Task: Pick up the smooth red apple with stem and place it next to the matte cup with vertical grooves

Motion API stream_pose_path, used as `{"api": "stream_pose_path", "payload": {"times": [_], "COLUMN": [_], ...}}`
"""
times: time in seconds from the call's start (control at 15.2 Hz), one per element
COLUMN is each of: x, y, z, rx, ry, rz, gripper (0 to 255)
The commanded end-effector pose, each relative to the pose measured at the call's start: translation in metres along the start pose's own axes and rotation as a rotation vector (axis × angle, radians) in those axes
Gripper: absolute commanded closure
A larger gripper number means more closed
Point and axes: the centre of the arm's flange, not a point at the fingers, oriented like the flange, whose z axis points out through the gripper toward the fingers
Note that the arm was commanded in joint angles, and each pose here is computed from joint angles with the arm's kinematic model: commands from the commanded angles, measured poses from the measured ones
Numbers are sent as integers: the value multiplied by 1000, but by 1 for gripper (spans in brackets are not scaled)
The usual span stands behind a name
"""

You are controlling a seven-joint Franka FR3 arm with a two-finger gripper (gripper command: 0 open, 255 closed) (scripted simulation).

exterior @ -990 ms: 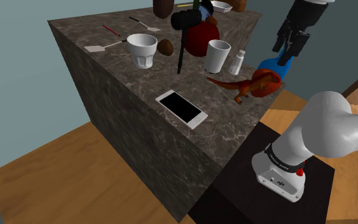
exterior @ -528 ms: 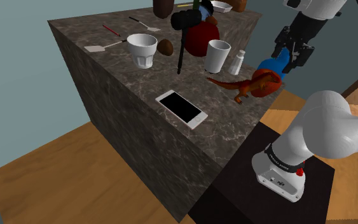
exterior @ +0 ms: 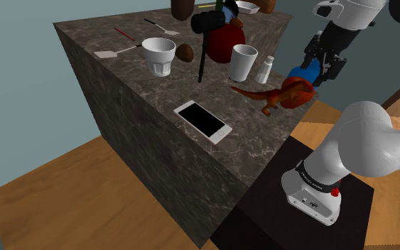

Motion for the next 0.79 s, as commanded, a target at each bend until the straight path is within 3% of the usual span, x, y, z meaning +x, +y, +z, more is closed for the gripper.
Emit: {"api": "stream_pose_path", "payload": {"times": [0.0,0.07,0.13,0.73], "x": [0,0,0,0], "y": [0,0,0,0], "z": [0,0,0,0], "rx": [0,0,0,0], "ry": [0,0,0,0], "rz": [0,0,0,0], "gripper": [0,0,255,255]}}
